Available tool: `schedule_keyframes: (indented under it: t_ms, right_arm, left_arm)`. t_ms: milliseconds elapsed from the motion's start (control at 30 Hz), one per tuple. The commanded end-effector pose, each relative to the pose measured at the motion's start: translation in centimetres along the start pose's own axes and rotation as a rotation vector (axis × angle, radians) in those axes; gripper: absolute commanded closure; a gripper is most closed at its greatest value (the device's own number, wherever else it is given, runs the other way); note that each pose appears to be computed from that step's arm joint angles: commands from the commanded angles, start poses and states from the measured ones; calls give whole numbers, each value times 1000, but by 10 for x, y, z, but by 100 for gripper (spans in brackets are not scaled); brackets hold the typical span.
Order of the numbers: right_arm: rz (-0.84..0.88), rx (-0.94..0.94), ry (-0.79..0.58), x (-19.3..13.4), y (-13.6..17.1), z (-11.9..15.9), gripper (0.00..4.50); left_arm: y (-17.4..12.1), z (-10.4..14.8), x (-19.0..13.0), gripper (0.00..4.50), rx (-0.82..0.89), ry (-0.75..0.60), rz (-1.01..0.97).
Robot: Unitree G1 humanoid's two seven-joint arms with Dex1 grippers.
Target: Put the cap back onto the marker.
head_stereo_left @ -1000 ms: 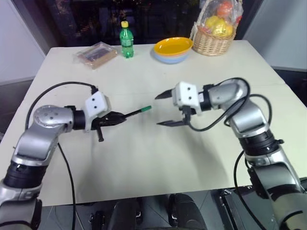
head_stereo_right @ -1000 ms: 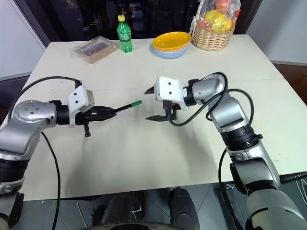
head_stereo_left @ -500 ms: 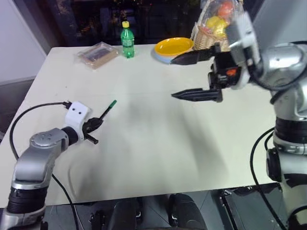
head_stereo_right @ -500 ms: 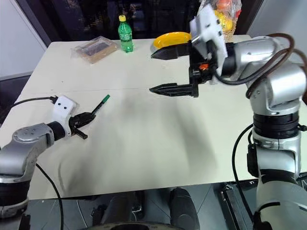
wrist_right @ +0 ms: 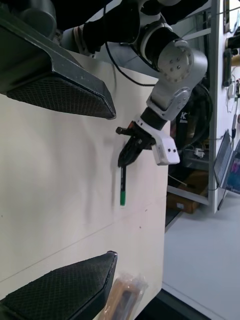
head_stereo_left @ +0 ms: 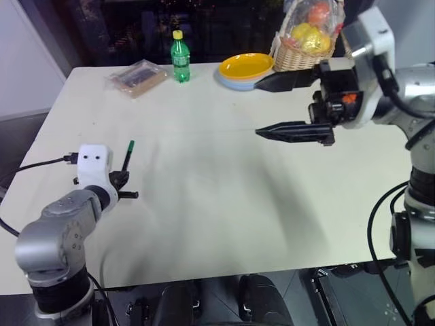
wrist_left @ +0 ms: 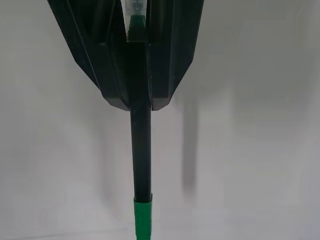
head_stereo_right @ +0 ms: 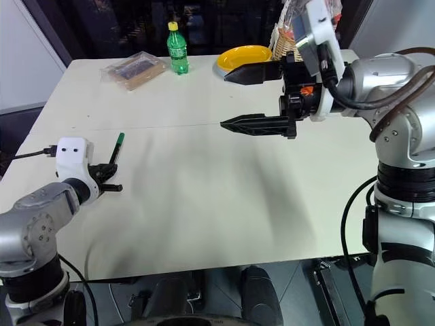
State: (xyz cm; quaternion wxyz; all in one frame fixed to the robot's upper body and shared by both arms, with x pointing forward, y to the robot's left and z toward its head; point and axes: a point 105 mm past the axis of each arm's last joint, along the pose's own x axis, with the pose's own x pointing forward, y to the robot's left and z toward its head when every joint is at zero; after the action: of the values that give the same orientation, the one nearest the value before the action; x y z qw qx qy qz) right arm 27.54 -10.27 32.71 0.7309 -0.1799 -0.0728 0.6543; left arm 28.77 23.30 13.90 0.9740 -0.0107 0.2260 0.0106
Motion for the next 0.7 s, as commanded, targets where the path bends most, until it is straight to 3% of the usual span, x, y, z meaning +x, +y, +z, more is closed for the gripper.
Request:
schedule_keyframes:
  t_ms: [33, 467, 700]
  right_arm:
    - [7, -59, -15, -1, 3, 11, 13]
    - [0, -64, -12, 1, 3, 8, 13]
    - [-9, -67, -12, 1, 2, 8, 9]
  left_arm:
    - [6, 3, -7, 450, -46, -7, 46]
    - [9, -5, -2, 450, -49, 28, 67]
    - [9, -13, -2, 148, -70, 47, 71]
